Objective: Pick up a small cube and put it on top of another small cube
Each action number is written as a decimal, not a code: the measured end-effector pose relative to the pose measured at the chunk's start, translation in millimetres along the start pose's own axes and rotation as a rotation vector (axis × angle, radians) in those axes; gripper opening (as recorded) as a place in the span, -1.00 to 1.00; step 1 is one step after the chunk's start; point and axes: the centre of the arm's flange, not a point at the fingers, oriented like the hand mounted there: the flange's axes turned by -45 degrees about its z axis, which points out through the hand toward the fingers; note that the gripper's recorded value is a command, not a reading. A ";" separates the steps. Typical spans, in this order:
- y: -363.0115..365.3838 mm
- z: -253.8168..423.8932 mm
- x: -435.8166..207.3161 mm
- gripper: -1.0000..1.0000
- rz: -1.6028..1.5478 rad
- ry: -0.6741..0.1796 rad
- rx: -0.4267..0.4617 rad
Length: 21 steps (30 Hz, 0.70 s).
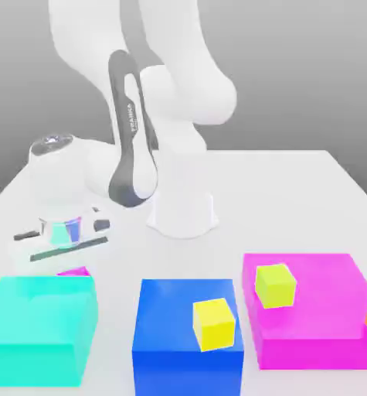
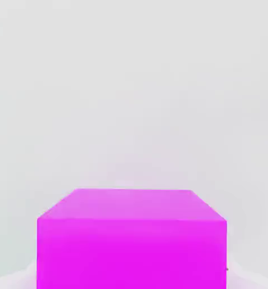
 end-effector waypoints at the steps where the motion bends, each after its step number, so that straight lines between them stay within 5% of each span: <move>1: -0.5 -7.8 -0.1 -1.00 0.000 0.000 0.000; 8: -16.1 -62.1 -3.5 -1.00 -0.036 -0.020 0.020; 21: -93.6 -47.0 54.8 -1.00 -0.365 0.034 -0.067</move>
